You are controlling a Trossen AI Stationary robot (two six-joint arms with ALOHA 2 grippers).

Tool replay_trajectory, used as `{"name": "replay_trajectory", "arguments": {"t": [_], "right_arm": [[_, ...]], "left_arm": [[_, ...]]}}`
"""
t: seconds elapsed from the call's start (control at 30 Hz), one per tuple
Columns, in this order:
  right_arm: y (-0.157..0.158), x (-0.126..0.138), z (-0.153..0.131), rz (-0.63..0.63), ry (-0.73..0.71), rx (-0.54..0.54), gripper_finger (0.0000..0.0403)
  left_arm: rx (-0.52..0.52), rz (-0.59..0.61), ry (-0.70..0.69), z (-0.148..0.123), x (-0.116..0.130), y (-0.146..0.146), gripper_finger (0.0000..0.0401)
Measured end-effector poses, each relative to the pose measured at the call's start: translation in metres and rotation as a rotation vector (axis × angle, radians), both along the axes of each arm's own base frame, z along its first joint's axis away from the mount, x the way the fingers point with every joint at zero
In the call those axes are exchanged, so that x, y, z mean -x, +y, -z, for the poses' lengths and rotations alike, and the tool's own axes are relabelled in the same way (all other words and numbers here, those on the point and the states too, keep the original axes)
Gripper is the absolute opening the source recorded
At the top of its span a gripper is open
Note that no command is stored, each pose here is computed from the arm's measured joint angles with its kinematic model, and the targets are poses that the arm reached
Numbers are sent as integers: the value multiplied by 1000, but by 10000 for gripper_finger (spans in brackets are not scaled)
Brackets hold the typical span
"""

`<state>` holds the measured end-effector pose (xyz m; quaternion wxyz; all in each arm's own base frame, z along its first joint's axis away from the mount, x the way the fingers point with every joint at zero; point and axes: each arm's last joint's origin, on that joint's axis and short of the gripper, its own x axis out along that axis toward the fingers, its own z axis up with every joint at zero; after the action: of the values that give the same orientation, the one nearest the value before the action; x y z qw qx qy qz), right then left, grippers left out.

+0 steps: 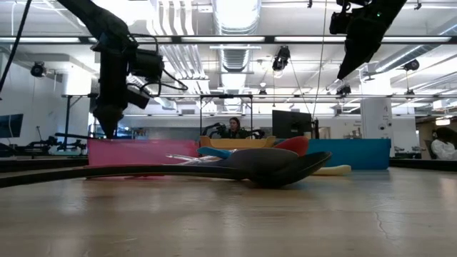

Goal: Pick & Place Kitchen Items
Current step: Put the black spoon into the red bin, then put the pink spatula into the yellow bin

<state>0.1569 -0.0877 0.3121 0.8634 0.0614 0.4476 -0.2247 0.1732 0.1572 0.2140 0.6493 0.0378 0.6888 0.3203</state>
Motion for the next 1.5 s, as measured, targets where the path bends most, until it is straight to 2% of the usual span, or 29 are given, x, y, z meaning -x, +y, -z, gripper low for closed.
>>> {"name": "replay_trajectory", "arguments": {"t": [0.3,0.47,0.6,0.77,1.03,1.27,1.5], "right_arm": [[0,0,0,1,-1,-1,8],[0,0,0,0,0,0,8],[0,0,0,0,0,0,8],[0,0,0,2,-2,-1,8],[0,0,0,0,-2,1,8],[0,0,0,2,-4,0,8],[0,0,0,3,-6,1,8]], "left_arm": [[-18,-27,-79,-31,-8,3,193],[30,-17,-235,-49,-17,-5,193],[117,32,-402,-60,-27,-17,193],[237,142,-602,-68,-47,-40,193],[319,347,-752,-73,-87,-99,193],[347,454,-814,-70,-108,-148,193],[337,471,-787,-47,-127,-169,193]]}}
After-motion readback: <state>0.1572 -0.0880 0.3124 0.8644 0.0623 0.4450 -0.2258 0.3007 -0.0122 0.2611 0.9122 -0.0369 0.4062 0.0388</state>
